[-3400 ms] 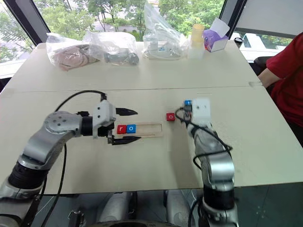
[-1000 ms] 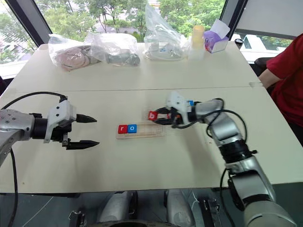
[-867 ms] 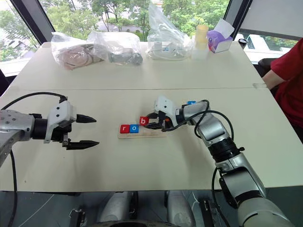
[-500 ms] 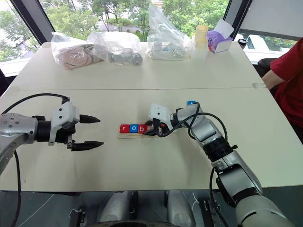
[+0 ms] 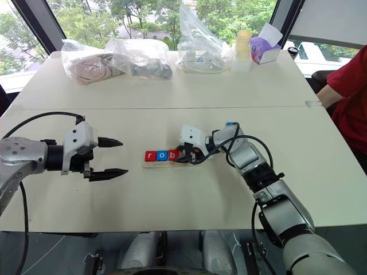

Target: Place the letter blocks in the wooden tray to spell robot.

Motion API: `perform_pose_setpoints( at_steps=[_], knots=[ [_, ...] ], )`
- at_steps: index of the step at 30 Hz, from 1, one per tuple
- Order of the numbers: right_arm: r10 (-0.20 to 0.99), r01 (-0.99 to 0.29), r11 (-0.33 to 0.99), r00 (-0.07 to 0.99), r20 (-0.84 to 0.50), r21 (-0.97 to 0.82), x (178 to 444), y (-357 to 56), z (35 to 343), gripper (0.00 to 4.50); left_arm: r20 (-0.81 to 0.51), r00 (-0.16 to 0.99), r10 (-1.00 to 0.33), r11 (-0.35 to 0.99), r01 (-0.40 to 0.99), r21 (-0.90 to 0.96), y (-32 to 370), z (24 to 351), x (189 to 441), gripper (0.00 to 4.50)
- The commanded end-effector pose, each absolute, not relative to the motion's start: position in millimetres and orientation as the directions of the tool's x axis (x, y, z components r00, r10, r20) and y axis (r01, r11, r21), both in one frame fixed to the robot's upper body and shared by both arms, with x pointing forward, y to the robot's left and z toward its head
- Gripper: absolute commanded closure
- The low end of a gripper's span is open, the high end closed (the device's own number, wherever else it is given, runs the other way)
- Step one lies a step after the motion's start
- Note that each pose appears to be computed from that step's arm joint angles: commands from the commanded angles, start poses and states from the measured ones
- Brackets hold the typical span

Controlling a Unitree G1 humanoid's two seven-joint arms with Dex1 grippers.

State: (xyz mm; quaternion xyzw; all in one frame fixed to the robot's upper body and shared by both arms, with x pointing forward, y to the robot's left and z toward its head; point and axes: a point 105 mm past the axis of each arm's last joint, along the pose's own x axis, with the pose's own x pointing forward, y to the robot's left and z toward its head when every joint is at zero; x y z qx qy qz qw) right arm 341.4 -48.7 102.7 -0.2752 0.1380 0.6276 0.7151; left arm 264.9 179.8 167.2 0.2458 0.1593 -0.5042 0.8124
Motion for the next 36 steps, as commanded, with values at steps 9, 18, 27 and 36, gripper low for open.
perform_pose_setpoints(
  at_steps=[9, 18, 27, 36],
  knots=[
    [0.835, -0.968, 0.042, 0.169, -0.523, -0.246, 343.0, -39.0, 110.6, 2.89, -0.490, 0.449, -0.748, 0.351, 0.893, 0.282, 173.7, 173.2, 265.7, 0.00],
    [0.855, -0.949, 0.081, 0.224, -0.468, -0.306, 348.7, -41.5, 130.5, 0.03, -0.489, 0.456, -0.744, 0.356, 0.889, 0.287, 174.2, 172.4, 266.7, 0.00],
    [0.665, -0.694, 0.705, 0.719, -0.203, -0.148, 370.5, -110.5, 181.1, 0.03, -0.361, 0.433, -0.826, 0.344, 0.894, 0.287, 143.4, 189.8, 267.1, 0.00],
    [0.262, -0.268, 0.963, 0.910, -0.322, 0.028, 340.9, -130.5, 133.9, 0.03, -0.284, 0.401, -0.871, 0.299, 0.892, 0.340, 108.5, 189.1, 295.7, 0.00]
  ],
)
